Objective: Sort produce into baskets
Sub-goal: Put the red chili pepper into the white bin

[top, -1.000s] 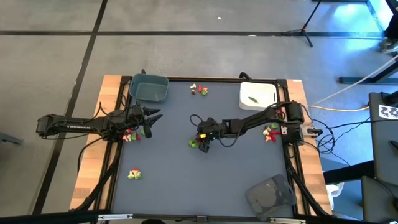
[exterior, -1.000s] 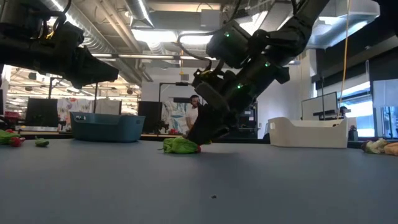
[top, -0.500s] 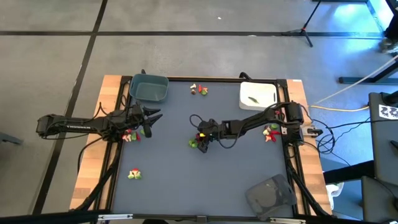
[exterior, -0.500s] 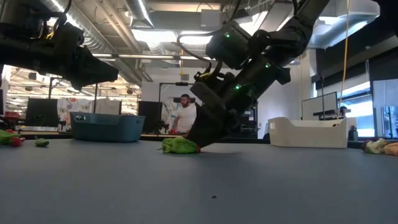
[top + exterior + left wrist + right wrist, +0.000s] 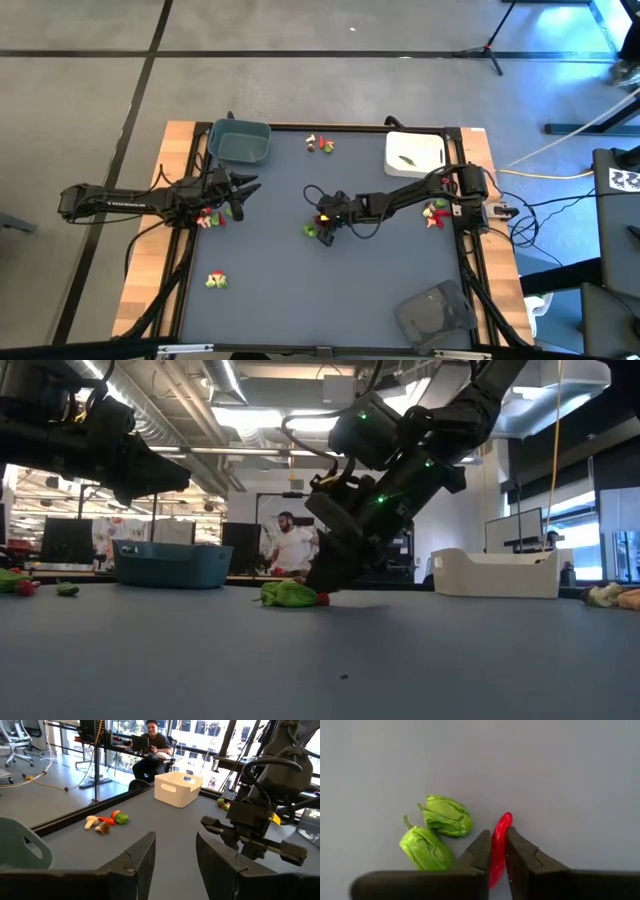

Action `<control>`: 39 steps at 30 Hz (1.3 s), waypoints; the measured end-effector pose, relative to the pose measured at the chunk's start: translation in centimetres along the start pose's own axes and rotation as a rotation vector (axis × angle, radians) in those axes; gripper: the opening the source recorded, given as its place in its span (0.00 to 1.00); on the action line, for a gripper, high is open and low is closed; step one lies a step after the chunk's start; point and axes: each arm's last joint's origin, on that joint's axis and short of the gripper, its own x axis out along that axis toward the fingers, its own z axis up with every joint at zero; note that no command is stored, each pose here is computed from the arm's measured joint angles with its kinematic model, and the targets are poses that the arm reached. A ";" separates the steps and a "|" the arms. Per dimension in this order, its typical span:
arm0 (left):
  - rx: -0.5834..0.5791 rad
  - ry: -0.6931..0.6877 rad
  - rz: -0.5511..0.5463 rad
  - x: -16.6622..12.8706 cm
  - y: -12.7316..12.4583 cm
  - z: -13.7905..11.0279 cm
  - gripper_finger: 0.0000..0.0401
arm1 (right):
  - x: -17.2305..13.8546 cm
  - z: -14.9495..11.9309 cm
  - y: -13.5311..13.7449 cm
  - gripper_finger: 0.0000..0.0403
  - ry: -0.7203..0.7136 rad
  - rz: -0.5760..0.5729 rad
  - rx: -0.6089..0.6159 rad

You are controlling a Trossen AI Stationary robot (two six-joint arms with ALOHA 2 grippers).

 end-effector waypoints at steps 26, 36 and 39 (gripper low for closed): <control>0.012 0.002 0.001 0.0 0.0 0.0 0.34 | -9.6 3.4 -0.5 0.01 0.021 -0.051 -0.229; 0.005 0.002 0.003 0.0 0.0 0.0 0.34 | -16.4 4.9 -5.1 0.01 0.051 -0.176 -0.204; 0.010 0.001 0.004 0.0 0.0 0.0 0.34 | -18.3 5.2 -7.3 0.01 0.059 -0.240 -0.170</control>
